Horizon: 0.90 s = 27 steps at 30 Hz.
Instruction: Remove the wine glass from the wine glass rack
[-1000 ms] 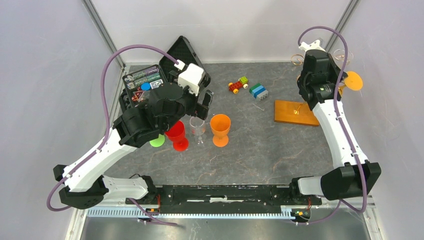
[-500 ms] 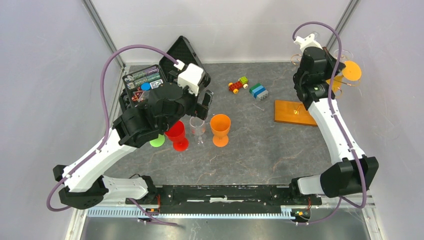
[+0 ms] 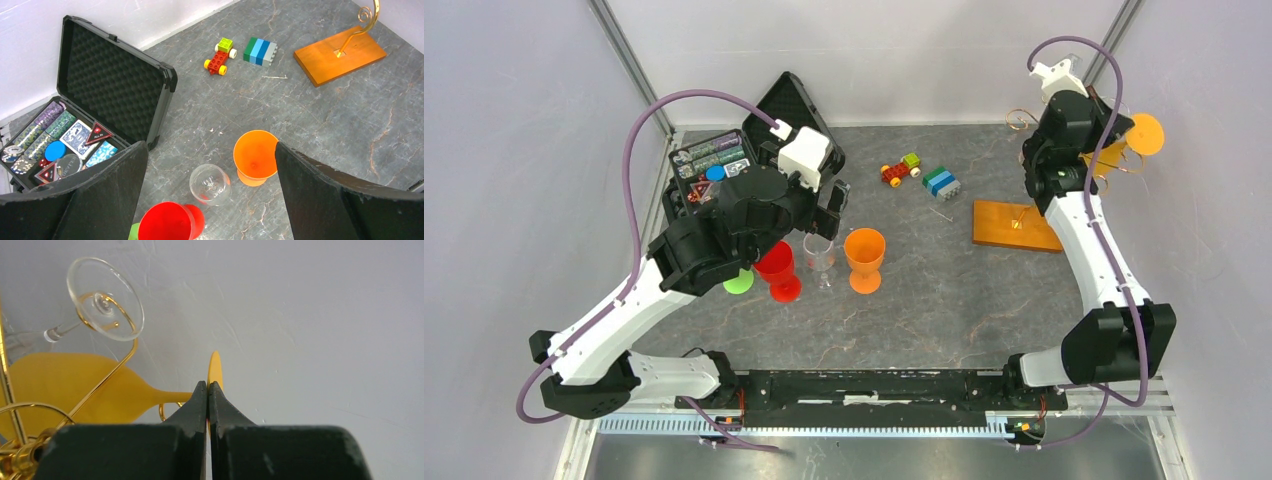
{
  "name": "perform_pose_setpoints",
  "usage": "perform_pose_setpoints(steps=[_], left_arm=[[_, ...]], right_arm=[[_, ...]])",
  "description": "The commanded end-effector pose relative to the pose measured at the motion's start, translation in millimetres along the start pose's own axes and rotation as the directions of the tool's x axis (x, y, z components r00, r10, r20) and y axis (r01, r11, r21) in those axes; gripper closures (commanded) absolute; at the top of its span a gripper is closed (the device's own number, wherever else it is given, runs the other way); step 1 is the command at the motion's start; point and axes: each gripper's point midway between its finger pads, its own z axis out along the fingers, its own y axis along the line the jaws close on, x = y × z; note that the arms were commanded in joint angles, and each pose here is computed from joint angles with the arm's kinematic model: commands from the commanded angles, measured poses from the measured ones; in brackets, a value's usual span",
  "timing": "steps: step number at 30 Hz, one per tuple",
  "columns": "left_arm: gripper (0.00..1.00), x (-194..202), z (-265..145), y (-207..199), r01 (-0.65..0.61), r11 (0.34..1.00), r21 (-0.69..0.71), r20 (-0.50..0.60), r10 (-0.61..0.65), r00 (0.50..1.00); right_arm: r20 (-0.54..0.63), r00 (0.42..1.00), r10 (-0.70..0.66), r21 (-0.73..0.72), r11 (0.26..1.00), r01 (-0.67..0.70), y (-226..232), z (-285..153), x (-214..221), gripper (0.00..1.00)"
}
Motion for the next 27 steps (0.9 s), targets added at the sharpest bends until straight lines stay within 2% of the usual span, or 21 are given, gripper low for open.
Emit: perform_pose_setpoints(steps=[1, 12, 20, 27], left_arm=[[0.00, -21.1, -4.8, 2.0, 0.031, 0.999, 0.007, 0.060, -0.032, 0.998], [0.00, -20.0, -6.0, 2.1, 0.031, 0.999, 0.010, 0.061, -0.031, 0.998], [0.00, -20.5, -6.7, -1.1, 0.036, 0.999, 0.030, 0.069, -0.038, 0.997], [0.00, -27.5, -9.3, -8.1, 0.048, 0.996, 0.079, 0.108, -0.056, 0.993]], right_arm=[[-0.005, 0.998, 0.059, 0.060, 0.997, -0.058, -17.5, 8.1, 4.6, 1.00], [-0.033, 0.996, 0.078, 0.116, 0.990, -0.073, -36.0, 15.3, 21.2, 1.00], [-0.036, 0.995, 0.092, 0.138, 0.987, -0.086, -56.2, 1.2, 35.9, 1.00], [-0.081, 0.992, 0.093, 0.127, 0.989, -0.082, -64.4, -19.7, 67.5, 1.00]])
